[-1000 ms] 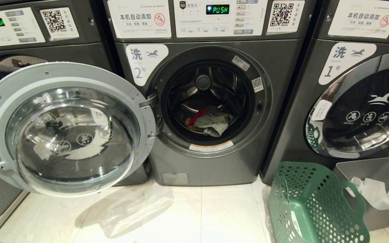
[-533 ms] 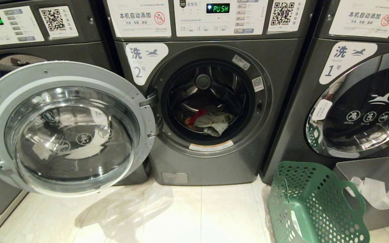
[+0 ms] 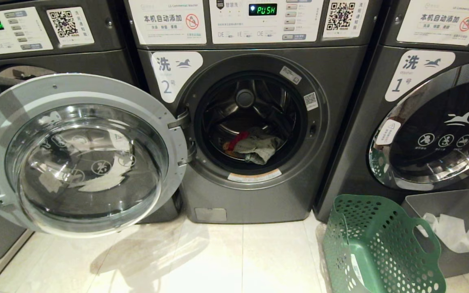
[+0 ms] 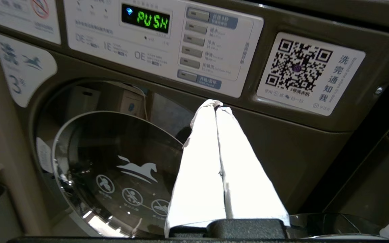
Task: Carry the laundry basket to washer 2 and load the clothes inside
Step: Close the washing machine door with the left hand
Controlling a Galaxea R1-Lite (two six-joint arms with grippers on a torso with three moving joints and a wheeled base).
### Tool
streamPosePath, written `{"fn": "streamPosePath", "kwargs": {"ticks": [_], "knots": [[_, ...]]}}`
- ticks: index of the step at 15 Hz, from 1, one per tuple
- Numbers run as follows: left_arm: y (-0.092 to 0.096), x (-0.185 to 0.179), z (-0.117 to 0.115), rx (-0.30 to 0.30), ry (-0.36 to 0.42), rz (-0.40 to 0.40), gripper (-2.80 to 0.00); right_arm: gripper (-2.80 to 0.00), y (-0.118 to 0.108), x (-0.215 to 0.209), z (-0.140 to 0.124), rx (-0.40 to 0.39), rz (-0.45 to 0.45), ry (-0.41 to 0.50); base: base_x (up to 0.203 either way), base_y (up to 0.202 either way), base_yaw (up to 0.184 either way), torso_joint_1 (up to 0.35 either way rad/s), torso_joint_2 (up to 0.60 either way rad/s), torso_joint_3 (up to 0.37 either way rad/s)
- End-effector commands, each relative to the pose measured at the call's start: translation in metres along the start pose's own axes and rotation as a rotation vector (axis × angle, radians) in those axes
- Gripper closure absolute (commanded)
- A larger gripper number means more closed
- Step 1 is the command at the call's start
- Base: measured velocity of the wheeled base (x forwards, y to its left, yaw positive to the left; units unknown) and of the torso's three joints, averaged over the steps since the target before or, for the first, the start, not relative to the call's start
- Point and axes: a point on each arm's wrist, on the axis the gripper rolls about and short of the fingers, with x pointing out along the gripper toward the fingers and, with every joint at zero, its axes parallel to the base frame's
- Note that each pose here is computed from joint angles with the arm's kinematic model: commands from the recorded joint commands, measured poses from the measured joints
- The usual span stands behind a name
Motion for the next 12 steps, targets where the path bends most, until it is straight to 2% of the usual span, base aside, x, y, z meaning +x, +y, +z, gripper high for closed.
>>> {"fn": "streamPosePath", "kwargs": {"ticks": [1,3,5,7,12], "knots": [[0.013,0.018,-0.028,-0.013,0.057,-0.018,0.00,0.00,0.000,0.000,0.000,0.001,0.000,0.001,0.000,0.000,0.000,0.000,0.00,0.000],[0.017,0.026,-0.042,-0.022,0.081,-0.019,0.00,0.00,0.000,0.000,0.000,0.001,0.000,0.001,0.000,0.000,0.000,0.000,0.00,0.000],[0.019,0.037,-0.045,-0.047,0.076,-0.026,0.00,0.00,0.000,0.000,0.000,0.001,0.000,0.001,0.000,0.000,0.000,0.000,0.00,0.000],[0.020,0.038,-0.054,-0.066,0.143,-0.053,0.00,0.00,0.000,0.000,0.000,0.001,0.000,0.001,0.000,0.000,0.000,0.000,0.00,0.000],[0.018,0.031,-0.060,-0.094,0.281,-0.032,0.00,0.00,0.000,0.000,0.000,0.001,0.000,0.001,0.000,0.000,0.000,0.000,0.00,0.000]]}}
